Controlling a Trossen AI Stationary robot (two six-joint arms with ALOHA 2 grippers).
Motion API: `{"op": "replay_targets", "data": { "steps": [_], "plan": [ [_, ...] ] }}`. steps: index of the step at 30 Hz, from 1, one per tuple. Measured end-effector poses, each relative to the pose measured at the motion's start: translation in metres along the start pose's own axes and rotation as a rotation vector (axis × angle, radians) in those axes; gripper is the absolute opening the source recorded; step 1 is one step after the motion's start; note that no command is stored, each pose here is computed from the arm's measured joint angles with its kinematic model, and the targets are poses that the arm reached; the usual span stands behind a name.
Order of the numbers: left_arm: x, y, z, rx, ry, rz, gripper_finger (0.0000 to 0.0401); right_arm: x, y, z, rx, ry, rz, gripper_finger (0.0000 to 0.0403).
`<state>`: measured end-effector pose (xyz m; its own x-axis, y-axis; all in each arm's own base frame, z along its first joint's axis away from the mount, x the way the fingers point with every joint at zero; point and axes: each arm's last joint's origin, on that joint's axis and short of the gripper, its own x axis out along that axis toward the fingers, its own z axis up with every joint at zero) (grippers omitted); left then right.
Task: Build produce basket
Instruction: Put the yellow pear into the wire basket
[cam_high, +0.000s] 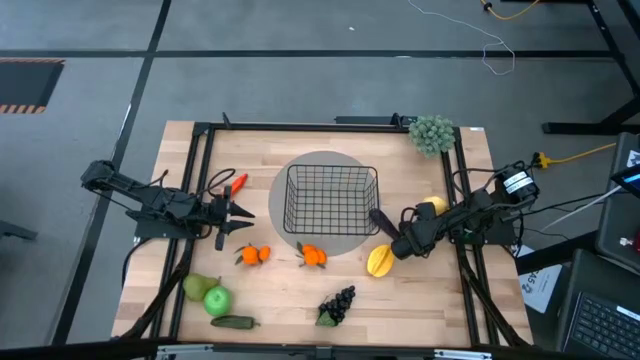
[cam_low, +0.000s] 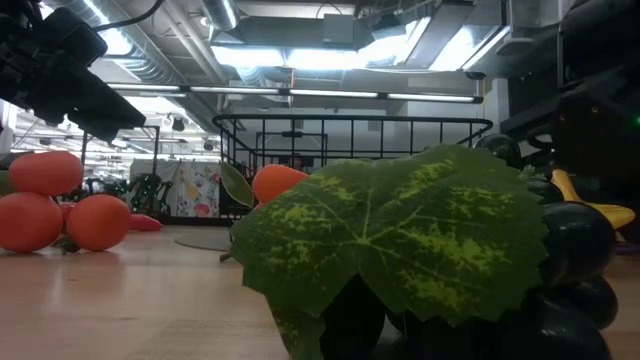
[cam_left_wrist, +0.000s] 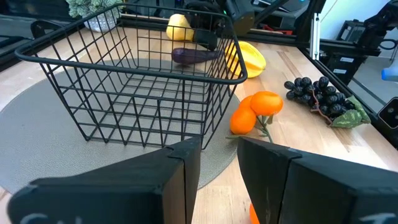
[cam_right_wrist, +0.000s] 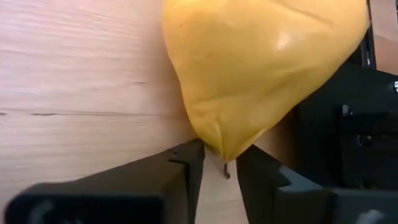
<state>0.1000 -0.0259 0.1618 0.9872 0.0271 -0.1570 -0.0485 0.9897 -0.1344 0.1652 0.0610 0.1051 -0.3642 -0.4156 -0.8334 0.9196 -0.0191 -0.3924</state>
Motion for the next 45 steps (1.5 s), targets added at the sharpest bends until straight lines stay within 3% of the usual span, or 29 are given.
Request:
{"op": "replay_targets", "data": {
  "steps": [9,17,26,37,45],
  "plan": [
    [0.0,0.0,0.0,0.0,0.0,0.0,0.0096,0.001,0.001,0.0,-0.031,-0.017,0.014,0.0007],
    [0.0,0.0,0.0,0.0,0.0,0.0,0.0096,-0.003,0.003,0.0,-0.116,-0.016,0.014,0.0001],
    [0.0,0.0,0.0,0.0,0.0,-0.001,0.0096,-0.044,0.006,0.006,-0.178,-0.125,-0.003,0.0],
    [0.0,0.0,0.0,0.0,0.0,-0.001,0.0096,-0.111,0.009,0.022,-0.208,-0.385,0.093,0.0],
    [0.0,0.0,0.0,0.0,0.0,0.0,0.0096,-0.136,0.012,0.03,-0.241,-0.504,0.213,0.0]
  ]
}}
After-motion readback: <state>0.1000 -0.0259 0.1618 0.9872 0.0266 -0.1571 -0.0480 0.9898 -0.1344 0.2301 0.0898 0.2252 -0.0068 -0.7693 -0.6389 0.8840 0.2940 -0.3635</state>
